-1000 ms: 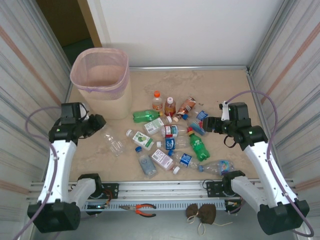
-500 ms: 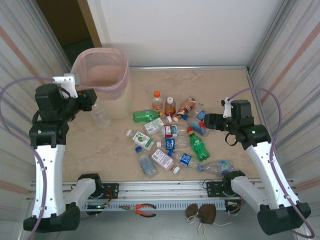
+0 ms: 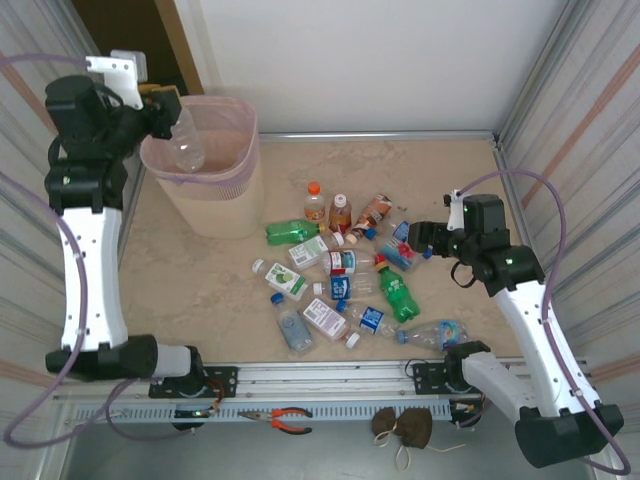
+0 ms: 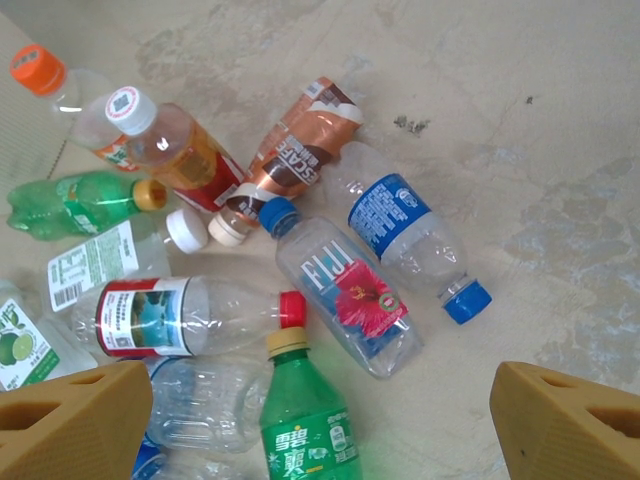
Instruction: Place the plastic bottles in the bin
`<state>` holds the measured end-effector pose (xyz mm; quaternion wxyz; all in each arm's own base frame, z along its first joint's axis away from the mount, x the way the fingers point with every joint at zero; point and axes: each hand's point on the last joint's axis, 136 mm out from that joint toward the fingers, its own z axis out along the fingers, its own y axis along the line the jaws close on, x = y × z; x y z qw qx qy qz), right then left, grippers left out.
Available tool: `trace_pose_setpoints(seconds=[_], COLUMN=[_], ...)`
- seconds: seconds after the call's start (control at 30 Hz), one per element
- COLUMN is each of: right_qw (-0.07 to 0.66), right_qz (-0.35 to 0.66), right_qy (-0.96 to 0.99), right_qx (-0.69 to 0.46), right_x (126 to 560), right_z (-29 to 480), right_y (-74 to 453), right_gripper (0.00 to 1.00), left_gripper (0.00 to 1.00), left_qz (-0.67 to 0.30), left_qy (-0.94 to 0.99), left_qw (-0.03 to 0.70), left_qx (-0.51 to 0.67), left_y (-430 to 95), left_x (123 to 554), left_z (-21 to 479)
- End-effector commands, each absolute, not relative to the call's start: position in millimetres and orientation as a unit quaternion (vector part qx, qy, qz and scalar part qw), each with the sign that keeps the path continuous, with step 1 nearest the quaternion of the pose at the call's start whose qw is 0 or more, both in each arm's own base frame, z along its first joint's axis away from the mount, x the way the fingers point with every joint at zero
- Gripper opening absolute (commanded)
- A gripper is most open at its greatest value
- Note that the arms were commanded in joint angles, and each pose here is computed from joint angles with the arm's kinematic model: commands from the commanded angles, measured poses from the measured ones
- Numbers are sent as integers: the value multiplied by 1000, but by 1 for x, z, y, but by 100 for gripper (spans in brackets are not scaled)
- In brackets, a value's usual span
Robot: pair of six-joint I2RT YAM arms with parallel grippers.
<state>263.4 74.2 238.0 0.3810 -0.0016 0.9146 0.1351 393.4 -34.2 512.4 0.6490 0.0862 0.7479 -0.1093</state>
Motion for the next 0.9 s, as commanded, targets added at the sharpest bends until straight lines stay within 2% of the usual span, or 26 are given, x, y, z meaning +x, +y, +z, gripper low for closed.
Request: trace_pose_setpoints(seconds=[0.0, 0.17, 0.43, 0.63, 0.87], right_qw=[393, 389, 380, 372, 366], right_qz=[124, 120, 122, 123, 125], right_qy=[911, 913, 917, 920, 922], right_qx=[-7, -6, -4, -3, -2], right_x=[267, 272, 281, 283, 282], right_z=[248, 244, 236, 228, 219], right_y=[72, 73, 76, 77, 78], right_gripper=[86, 87, 86, 86, 87], left_gripper=[0, 0, 0, 0, 0], left_qz=[-88, -89, -123, -112, -94], left_qy=[734, 763, 832, 884, 934], left_qw=[665, 632, 529, 439, 331], left_qx=[103, 105, 115, 113, 99], left_y=[-32, -29, -36, -38, -34], left_x=[418, 468, 519, 532, 525], left_z=[525, 488, 383, 305, 224])
